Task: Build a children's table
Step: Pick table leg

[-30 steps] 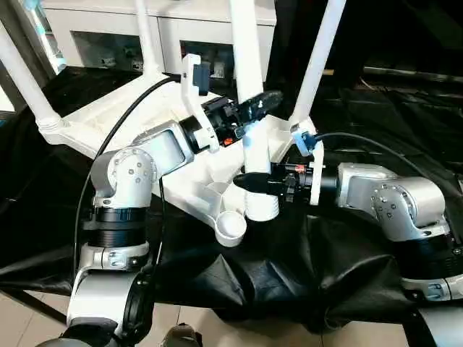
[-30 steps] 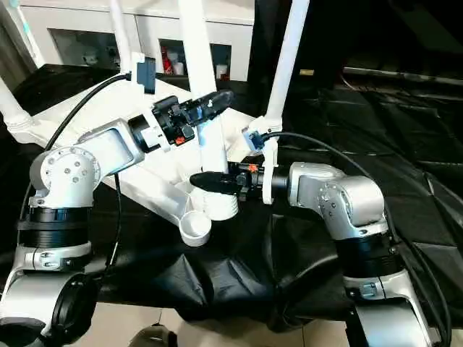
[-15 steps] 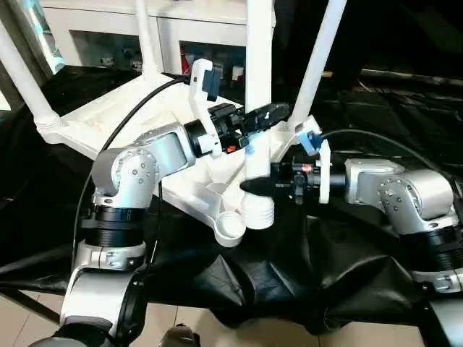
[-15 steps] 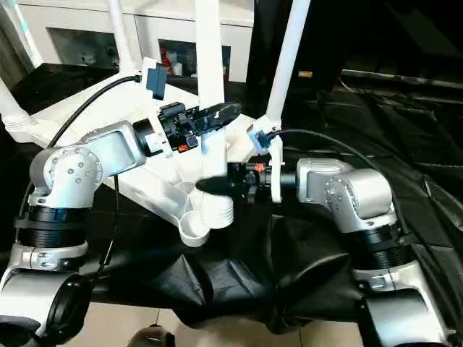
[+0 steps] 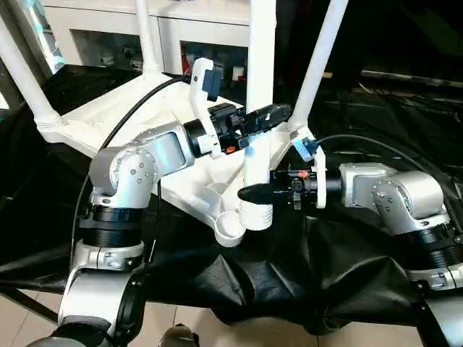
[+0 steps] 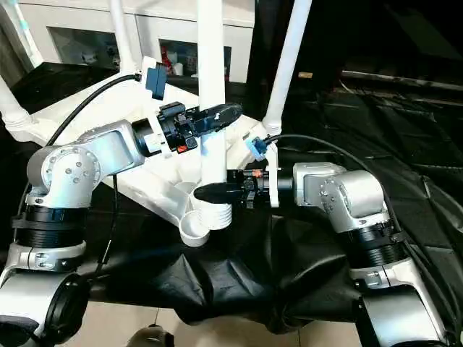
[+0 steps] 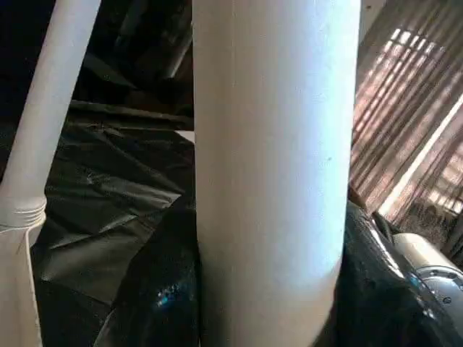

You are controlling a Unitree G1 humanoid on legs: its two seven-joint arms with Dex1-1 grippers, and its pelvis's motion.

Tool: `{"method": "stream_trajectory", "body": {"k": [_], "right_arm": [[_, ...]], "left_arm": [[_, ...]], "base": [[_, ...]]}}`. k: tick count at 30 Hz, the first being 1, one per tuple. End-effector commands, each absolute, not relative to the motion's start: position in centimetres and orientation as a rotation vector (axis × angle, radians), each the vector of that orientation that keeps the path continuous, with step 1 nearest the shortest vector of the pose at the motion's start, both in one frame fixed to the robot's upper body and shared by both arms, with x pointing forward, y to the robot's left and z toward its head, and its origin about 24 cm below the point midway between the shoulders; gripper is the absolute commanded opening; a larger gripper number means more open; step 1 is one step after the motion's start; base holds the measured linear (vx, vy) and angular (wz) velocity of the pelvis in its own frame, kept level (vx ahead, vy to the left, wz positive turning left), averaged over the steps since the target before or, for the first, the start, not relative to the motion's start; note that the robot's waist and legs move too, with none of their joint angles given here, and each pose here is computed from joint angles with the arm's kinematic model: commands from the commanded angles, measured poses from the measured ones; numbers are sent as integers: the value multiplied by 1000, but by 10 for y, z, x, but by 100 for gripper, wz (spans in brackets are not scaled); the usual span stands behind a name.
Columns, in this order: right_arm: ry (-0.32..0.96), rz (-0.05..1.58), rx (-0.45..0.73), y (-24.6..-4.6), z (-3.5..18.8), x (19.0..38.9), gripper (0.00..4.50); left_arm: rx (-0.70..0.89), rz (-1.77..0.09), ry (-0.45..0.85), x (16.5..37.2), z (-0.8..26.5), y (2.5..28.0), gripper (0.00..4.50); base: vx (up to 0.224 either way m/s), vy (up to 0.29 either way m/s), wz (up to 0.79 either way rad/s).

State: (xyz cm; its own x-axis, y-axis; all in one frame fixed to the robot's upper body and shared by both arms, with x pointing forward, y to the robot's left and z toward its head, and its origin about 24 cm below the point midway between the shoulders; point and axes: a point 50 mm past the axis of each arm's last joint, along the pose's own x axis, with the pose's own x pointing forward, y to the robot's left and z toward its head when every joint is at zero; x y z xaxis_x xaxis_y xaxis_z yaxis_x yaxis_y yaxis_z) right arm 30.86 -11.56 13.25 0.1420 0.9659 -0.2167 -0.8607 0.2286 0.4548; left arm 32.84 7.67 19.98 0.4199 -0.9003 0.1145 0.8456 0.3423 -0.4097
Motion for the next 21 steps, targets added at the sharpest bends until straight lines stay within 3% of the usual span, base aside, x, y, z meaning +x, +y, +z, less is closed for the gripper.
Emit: {"method": "stream_trajectory", "body": {"k": [1,21], "right_arm": [[510,1324,227,-116,135,313,303],[512,1371,262,-109,134,309,303]], "left_arm": [[-418,-1208,109,323,212,69,185],[-411,-1216,112,322,212,69,185]], "base": [[0,0,0],[0,0,0]]}}
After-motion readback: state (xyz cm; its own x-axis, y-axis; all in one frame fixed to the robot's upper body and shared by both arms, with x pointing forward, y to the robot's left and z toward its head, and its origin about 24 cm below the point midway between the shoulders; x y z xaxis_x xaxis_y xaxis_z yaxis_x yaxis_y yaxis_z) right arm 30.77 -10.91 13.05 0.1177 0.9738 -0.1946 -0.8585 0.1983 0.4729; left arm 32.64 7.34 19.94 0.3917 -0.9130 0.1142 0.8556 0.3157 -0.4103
